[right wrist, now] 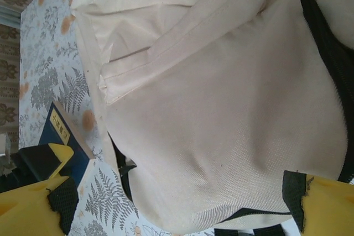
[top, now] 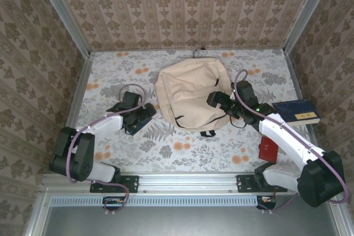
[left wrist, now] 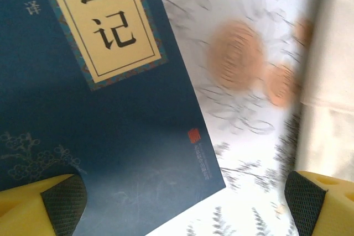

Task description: Pack books, pencil case, and school supplies into a backpack

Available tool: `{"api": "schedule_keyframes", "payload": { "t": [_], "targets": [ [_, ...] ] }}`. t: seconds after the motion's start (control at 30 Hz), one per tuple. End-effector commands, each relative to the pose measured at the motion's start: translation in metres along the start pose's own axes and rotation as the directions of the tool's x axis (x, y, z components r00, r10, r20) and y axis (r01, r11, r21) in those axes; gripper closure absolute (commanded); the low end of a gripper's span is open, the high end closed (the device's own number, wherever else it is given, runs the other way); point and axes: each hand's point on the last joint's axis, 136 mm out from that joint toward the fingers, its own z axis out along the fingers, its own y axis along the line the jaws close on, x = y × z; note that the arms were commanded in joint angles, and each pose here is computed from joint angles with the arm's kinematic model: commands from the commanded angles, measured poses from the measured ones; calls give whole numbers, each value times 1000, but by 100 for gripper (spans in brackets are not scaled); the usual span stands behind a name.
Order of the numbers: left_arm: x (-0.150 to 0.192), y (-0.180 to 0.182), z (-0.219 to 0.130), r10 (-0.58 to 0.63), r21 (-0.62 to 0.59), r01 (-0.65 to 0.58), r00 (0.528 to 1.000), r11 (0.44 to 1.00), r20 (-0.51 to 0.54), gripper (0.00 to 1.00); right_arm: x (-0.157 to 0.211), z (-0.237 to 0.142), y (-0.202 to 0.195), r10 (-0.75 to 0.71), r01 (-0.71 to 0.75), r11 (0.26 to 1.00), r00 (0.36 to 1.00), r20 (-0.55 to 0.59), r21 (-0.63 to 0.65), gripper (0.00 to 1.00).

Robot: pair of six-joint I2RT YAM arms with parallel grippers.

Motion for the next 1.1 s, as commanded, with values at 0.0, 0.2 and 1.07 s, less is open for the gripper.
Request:
{"api": "schedule_keyframes", "payload": {
  "t": [0.0,0.2,1.07],
  "targets": [
    [65,16,18,-39,-94,20,978,995,-203,3,-1,-1,11,-34,34,999,999,-10,-10,2],
    [67,-15,13,39,-61,-53,978,997,-206,3,1,0,23,-93,92,996,996,-19,-8,3],
    [3,58,-41,-128,41,130,990,991,-56,39,94,176,165,-695,669,712,630,-347,-211,60]
  ]
}}
